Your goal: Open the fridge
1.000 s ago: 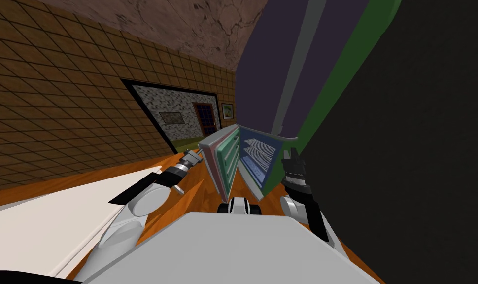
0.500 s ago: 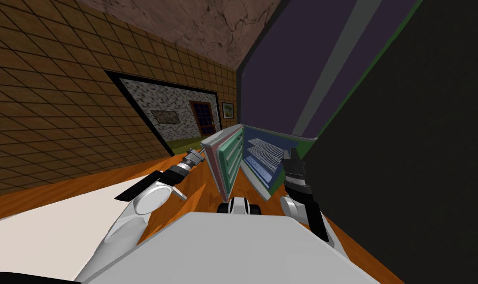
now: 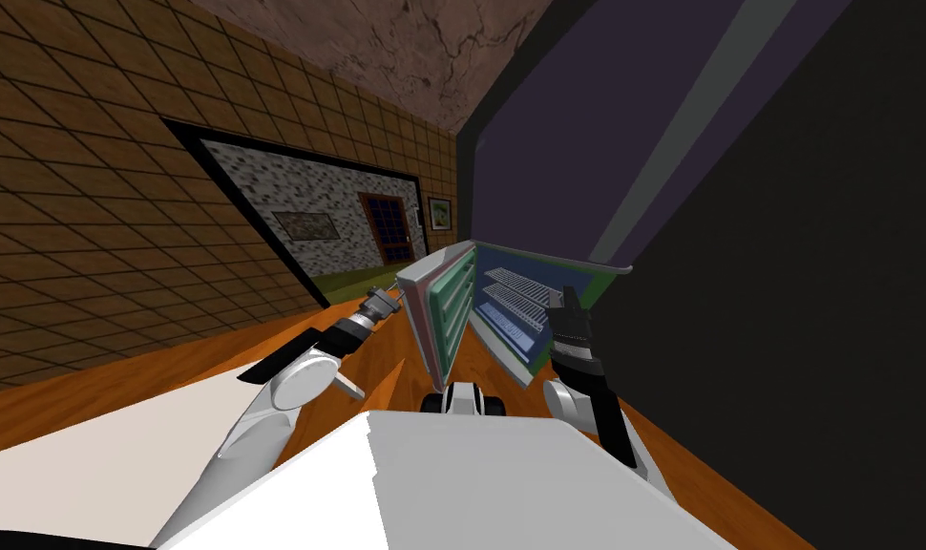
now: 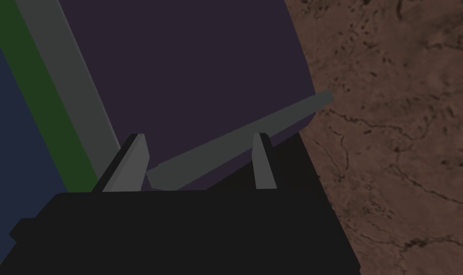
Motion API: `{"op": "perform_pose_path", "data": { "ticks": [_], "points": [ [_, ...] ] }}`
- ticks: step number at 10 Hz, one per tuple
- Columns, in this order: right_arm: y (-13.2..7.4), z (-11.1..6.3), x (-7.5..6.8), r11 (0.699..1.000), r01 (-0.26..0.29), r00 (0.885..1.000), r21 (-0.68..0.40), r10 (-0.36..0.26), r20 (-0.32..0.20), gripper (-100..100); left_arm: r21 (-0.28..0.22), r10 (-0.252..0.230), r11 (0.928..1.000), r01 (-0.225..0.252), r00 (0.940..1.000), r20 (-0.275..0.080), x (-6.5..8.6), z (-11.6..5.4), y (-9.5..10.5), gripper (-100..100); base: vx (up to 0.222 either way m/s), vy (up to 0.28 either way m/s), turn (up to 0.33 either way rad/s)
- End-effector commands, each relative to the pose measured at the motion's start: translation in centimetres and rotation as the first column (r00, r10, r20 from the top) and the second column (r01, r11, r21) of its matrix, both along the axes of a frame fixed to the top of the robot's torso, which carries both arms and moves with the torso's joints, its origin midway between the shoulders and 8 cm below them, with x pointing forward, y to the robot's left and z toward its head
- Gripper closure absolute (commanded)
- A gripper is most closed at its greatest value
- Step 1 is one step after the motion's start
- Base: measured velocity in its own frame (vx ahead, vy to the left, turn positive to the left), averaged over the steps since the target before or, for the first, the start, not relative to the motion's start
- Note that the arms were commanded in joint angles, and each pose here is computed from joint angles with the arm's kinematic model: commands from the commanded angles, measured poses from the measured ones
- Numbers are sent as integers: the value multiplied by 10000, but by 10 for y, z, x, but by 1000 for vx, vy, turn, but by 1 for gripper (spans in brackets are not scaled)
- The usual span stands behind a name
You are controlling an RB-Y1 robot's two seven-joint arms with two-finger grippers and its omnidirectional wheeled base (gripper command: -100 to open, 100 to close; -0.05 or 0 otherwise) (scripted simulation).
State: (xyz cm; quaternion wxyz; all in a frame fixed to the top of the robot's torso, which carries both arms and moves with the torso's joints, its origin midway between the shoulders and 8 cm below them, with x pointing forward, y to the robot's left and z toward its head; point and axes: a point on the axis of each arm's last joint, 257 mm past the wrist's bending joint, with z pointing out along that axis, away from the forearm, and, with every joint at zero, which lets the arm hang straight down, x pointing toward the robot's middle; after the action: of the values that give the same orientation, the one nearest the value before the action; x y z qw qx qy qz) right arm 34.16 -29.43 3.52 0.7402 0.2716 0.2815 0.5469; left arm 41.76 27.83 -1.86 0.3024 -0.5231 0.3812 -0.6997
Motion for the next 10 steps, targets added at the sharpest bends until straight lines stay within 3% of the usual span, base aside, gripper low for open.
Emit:
{"op": "perform_pose_path", "data": {
  "ticks": [1, 3, 6, 7, 8, 10],
  "points": [
    [0, 0, 0, 10000, 0, 10000, 1, 0, 0, 0, 11, -307, 9995, 307, 9994, -164, 4, -8, -13, -100, 24, 130, -53],
    [0, 0, 0, 10000, 0, 10000, 3, 0, 1, 0, 32, -446, 9990, 446, 9988, -192, 6, -12, -19, -100, 8, 97, -77],
    [0, 0, 0, 10000, 1, 10000, 3, -1, 0, 0, -12, -72, 10000, 73, 9998, 204, 7, 5, -4, -100, 23, 40, 67],
    [0, 0, 0, 10000, -1, 10000, 4, 1, 2, 0, -26, -3, 10000, 4, 9995, 325, 6, 10, -1, 100, -3, 12, 4],
    [0, 0, 0, 10000, -1, 10000, 5, 1, 3, 0, -31, -375, 9993, 377, 9986, 362, 3, 12, -15, 100, 67, 138, 76],
    [0, 0, 0, 10000, 2, 10000, 0, -2, -1, 0, -39, -568, 9984, 569, 9977, 367, 1, 12, -22, 100, 85, 182, 46]
  ]
}}
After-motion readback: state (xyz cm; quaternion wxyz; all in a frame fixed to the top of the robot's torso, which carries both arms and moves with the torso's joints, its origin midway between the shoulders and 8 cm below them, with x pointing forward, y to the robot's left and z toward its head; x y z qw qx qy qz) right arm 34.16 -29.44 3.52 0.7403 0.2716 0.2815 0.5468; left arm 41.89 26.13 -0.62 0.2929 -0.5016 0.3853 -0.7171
